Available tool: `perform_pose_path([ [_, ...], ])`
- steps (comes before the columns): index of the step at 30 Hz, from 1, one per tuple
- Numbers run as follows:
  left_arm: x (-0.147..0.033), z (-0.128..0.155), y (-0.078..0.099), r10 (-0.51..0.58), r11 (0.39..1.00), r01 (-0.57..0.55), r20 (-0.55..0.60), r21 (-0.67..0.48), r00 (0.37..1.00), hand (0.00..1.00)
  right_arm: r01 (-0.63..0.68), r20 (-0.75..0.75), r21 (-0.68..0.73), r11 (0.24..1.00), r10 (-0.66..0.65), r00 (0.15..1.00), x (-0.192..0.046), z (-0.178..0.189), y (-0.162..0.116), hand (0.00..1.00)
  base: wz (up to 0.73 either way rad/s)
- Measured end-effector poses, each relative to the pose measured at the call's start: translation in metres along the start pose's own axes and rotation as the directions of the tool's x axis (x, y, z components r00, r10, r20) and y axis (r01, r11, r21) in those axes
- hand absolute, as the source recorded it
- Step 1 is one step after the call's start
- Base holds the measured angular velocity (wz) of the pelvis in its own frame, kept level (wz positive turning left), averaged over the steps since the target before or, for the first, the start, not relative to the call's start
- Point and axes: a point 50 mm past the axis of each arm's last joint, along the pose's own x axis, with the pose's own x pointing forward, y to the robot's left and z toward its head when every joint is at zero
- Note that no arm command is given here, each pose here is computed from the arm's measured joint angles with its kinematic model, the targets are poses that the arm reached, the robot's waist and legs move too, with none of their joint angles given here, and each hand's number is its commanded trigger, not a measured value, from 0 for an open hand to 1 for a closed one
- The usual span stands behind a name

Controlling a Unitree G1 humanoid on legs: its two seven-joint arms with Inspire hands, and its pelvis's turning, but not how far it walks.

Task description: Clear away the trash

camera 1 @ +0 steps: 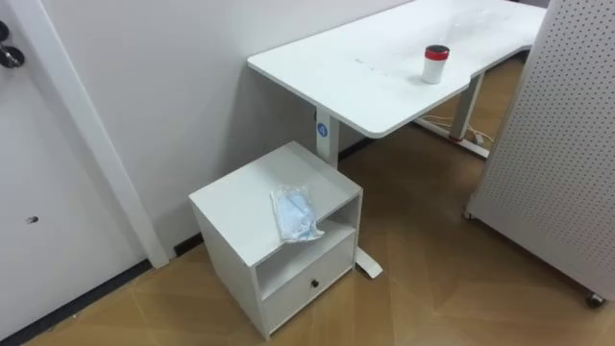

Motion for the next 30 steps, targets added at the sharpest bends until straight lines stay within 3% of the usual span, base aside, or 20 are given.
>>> perform_pose_path([
  [11,0.000,-0.010,0.009,0.021,0.999,-0.022,-0.030,-0.023,0.999,0.00,-0.047,-0.037,0.024,0.999,0.048,0.998,0.000,-0.009,-0.001,1.00,0.00],
  [18,-0.003,-0.034,0.006,0.000,0.997,0.008,-0.122,0.072,0.993,0.00,-0.041,-0.046,0.046,0.998,0.043,0.998,0.000,-0.011,-0.002,1.00,-0.02],
  [30,-0.006,-0.051,0.003,-0.041,0.994,0.059,-0.193,0.088,0.980,0.00,-0.041,-0.034,0.053,0.998,0.043,0.999,-0.001,-0.011,-0.005,1.00,0.02],
])
